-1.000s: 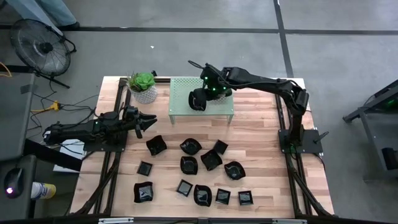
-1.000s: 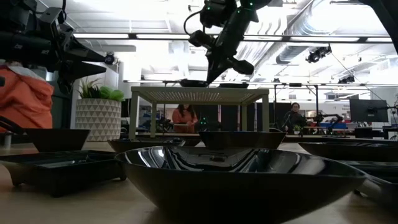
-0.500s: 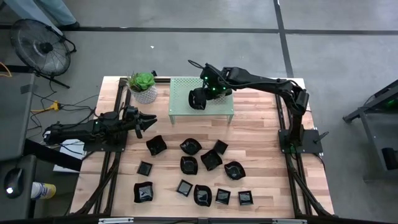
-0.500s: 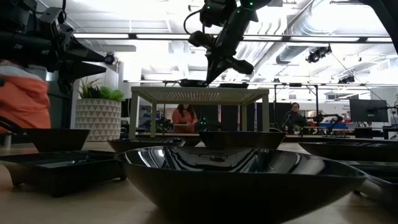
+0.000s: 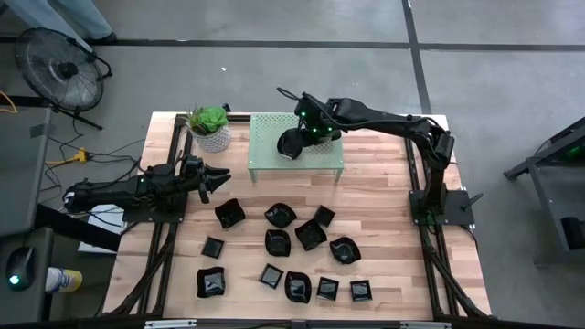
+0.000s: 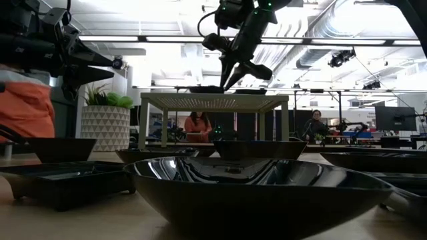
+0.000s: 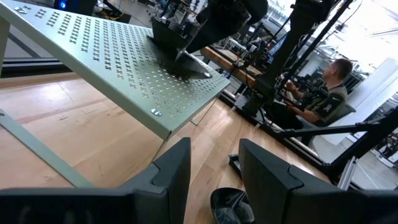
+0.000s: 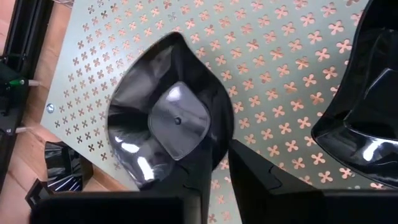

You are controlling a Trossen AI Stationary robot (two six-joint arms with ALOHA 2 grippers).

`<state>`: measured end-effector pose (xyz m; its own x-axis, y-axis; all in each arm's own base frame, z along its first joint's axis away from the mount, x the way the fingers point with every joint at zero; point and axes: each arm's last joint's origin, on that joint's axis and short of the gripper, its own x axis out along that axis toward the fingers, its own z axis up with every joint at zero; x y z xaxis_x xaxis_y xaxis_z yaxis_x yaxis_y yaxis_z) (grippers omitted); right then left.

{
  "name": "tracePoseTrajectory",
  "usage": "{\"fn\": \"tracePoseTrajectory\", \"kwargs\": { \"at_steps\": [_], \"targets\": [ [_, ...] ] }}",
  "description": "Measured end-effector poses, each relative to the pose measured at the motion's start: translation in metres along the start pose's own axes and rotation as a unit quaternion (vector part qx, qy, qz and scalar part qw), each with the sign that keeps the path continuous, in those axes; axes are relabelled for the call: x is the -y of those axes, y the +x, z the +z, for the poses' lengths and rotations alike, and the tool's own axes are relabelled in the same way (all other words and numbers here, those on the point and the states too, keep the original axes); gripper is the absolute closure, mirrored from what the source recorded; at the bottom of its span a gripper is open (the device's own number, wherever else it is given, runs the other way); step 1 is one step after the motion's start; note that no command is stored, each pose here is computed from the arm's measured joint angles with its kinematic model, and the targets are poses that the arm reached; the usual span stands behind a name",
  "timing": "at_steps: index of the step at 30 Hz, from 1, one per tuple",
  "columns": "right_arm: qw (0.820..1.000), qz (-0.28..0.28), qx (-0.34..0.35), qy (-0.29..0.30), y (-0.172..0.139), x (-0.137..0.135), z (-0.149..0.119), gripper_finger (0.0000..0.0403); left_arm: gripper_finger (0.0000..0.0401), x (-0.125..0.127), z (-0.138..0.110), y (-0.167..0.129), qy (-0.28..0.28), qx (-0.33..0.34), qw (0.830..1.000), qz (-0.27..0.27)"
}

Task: Pick & Place Mini shaped plates
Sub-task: Put the leaf shaped plate on the shelf, then stack the leaf shaped plate on top of the leaf shaped plate on the shelf

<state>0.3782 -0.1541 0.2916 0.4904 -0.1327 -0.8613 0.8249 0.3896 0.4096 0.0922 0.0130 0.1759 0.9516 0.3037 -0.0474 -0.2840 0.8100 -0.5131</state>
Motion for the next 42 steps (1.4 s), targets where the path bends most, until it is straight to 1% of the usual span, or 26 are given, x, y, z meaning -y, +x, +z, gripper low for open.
{"fn": "tracePoseTrajectory", "kwargs": {
  "at_steps": [3, 7, 12, 16, 20, 22, 25, 27, 29, 32, 34, 37, 42],
  "targets": [
    [1.000, 0.008, -0.005, 0.002, -0.003, 0.002, 0.002, 0.0336, 0.0268, 0.000, 0.000, 0.000, 0.000, 0.000, 1.000, 0.000],
    [1.000, 0.018, 0.006, -0.008, -0.016, 0.001, 0.002, 0.0326, 0.0268, 0.000, 0.000, 0.000, 0.000, 0.000, 1.000, 0.000],
    [0.999, 0.027, 0.019, -0.023, -0.045, 0.003, 0.000, 0.0324, 0.0268, 0.000, 0.000, 0.000, 0.000, 0.000, 1.000, 0.000],
    [0.999, 0.016, 0.013, -0.049, -0.074, 0.010, -0.009, 0.0324, 0.0268, 0.000, 0.000, 0.000, 0.000, 0.000, 1.000, 0.000],
    [0.996, -0.023, -0.004, -0.088, -0.102, 0.016, -0.030, 0.0324, 0.0268, 0.000, 0.000, 0.000, 0.000, 0.000, 1.000, 0.000],
    [0.992, -0.057, -0.009, -0.111, -0.115, 0.018, -0.043, 0.0324, 0.0268, 0.000, 0.000, 0.000, 0.000, 0.000, 1.000, 0.000],
    [0.983, -0.112, -0.001, -0.146, -0.133, 0.022, -0.062, 0.0324, 0.0268, 0.000, 0.000, 0.000, 0.000, 0.000, 1.000, 0.000],
    [0.977, -0.132, 0.010, -0.164, -0.146, 0.023, -0.073, 0.0324, 0.0268, 0.000, 0.000, 0.000, 0.000, 0.000, 1.000, 0.000],
    [0.975, -0.135, 0.018, -0.178, -0.157, 0.023, -0.082, 0.0324, 0.0268, 0.000, 0.000, 0.000, 0.000, 0.000, 1.000, 0.000],
    [0.974, -0.121, 0.021, -0.192, -0.168, 0.021, -0.095, 0.0324, 0.0268, 0.000, 0.000, 0.000, 0.000, 0.000, 1.000, 0.000],
    [0.973, -0.116, 0.020, -0.199, -0.172, 0.020, -0.104, 0.0324, 0.0268, 0.000, 0.000, 0.000, 0.000, 0.000, 1.000, 0.000],
    [0.971, -0.116, 0.005, -0.211, -0.167, 0.022, -0.120, 0.0324, 0.0268, 0.000, 0.000, 0.000, 0.000, 0.000, 1.000, 0.000],
    [0.966, -0.127, -0.032, -0.224, -0.133, 0.031, -0.155, 0.0324, 0.0268, 0.000, 0.000, 0.000, 0.000, 0.000, 1.000, 0.000]
  ]
}}
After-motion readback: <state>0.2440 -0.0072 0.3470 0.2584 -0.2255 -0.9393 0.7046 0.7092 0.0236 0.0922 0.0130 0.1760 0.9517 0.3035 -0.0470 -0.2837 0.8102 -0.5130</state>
